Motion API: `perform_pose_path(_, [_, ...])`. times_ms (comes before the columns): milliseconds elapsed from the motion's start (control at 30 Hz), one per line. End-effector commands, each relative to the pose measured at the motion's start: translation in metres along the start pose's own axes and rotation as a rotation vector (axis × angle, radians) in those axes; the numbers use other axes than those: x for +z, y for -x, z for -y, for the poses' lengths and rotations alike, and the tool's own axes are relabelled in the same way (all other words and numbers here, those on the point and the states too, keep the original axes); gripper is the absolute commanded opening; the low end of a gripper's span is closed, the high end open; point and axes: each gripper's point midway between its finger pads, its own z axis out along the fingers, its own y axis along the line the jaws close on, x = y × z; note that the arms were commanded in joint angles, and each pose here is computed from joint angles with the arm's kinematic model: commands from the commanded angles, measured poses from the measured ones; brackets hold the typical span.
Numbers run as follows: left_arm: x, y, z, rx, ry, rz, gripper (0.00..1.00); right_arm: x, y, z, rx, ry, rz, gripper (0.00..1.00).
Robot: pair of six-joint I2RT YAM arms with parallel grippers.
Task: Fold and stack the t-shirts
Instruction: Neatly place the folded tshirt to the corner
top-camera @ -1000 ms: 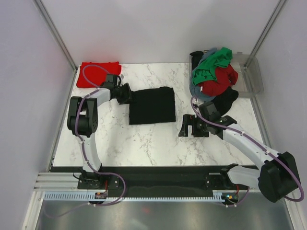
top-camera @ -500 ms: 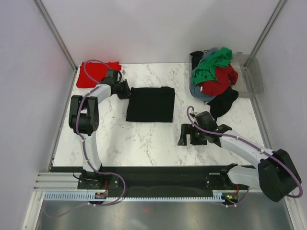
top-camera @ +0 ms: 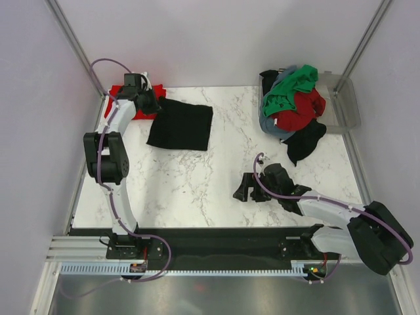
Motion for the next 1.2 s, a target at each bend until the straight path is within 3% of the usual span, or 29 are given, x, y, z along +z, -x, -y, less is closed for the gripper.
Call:
perform_pose_path(0, [-0.051,0.076,0.013,0.116,0.029,0.214,0.02,0.012,-0.037,0.032,0.030,-0.135,-0.089,0.95])
perform_pose_path(167, [-0.076,0.119,0.018,0.148,0.059,0.316,0.02,0.029,-0.049,0.039,0.015,-0.174,-0.142,0.93])
perform_pose_path(433, [-0.099,0.163,0.012,0.176,0.102,0.409,0.02,0.028,-0.047,0.031,-0.002,-0.122,-0.106,0.93])
perform_pose_path(800, [-0.115,0.190,-0.005,0.235,0.150,0.463,0.02,0.033,-0.052,0.031,-0.008,-0.121,-0.134,0.93])
perform_pose_path(1167, [-0.088,0.202,-0.044,0.211,0.119,0.467,0.04,0.036,-0.055,0.030,-0.013,-0.110,-0.154,0.94])
